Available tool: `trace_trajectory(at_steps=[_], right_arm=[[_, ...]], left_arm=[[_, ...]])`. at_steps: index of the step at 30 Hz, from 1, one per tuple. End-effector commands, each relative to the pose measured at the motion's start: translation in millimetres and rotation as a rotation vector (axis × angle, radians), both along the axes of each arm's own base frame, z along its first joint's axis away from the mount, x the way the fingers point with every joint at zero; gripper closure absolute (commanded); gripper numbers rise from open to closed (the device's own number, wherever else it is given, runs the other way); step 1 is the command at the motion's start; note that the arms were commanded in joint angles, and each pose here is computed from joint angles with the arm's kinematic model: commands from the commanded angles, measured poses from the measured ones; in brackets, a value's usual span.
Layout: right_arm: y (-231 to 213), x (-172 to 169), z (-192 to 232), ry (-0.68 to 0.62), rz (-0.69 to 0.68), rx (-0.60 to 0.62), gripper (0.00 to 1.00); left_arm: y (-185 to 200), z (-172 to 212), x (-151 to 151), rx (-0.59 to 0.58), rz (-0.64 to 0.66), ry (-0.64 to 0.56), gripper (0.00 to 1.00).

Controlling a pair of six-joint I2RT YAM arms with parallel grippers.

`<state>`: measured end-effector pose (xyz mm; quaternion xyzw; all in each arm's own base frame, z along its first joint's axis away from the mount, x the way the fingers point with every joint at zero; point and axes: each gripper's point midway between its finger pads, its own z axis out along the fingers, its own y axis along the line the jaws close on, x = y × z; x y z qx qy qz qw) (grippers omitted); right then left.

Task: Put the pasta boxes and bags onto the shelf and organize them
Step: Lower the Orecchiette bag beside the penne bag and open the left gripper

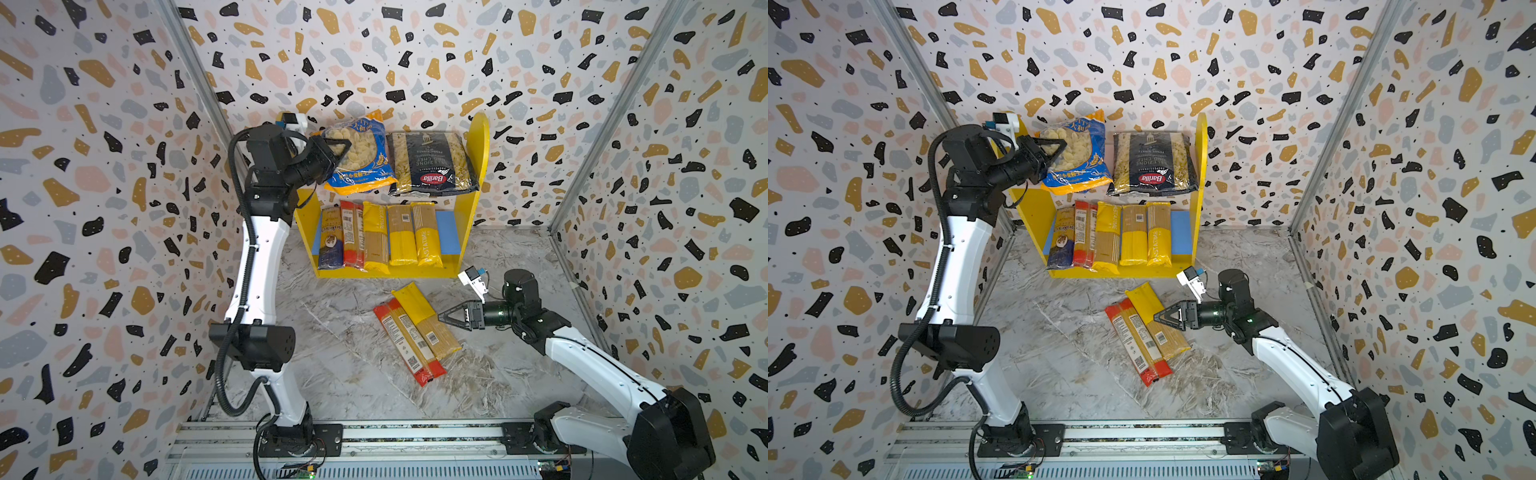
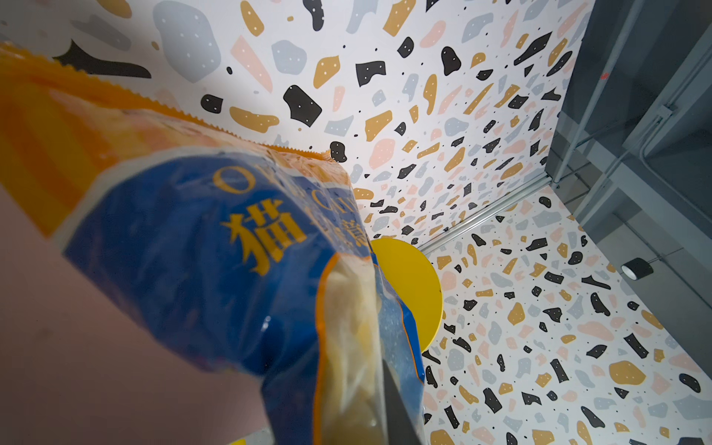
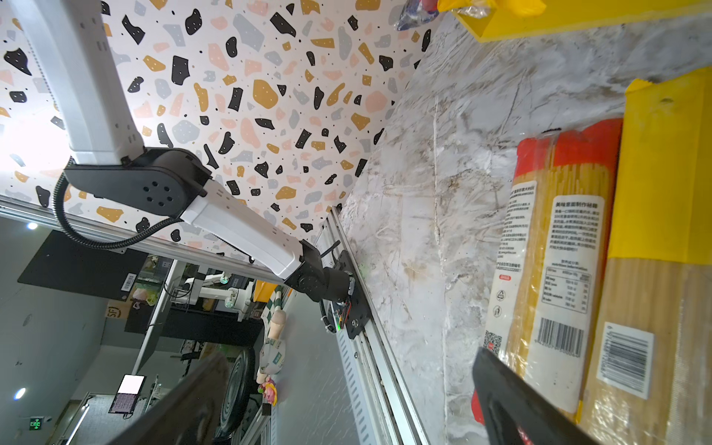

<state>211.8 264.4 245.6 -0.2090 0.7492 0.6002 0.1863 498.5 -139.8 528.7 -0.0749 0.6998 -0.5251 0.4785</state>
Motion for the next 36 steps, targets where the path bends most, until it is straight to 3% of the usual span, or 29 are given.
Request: trace_trajectory(at_steps=[1,8,25,29,33,36], right_arm=[[0,6,16,-0.047,0.006,0.012,0.01],[-3,17,15,-0.041,-0.017,0.008,0.01],[-3,22,-1,-0.009,-0.022,0.004,0.01],[-3,21,-1,-0.009,-0.022,0.005,0.01],[-4,21,-1,-0.009,-0.027,0.005,0.01],[-5,21,-1,-0.009,-0.03,0.006,0.01]], left_arm=[[-6,70,-21,-0.046,-0.058,-0.267,1.0],[-2,53,6,-0.07,-0.07,-0.246,1.0],[33,30,5,-0.023,0.006,-0.193,1.0],[32,29,4,-0.032,-0.004,-0.196,0.75],[30,29,2,-0.053,-0.022,-0.196,0.41],[30,32,-4,-0.053,-0.022,-0.202,0.26]])
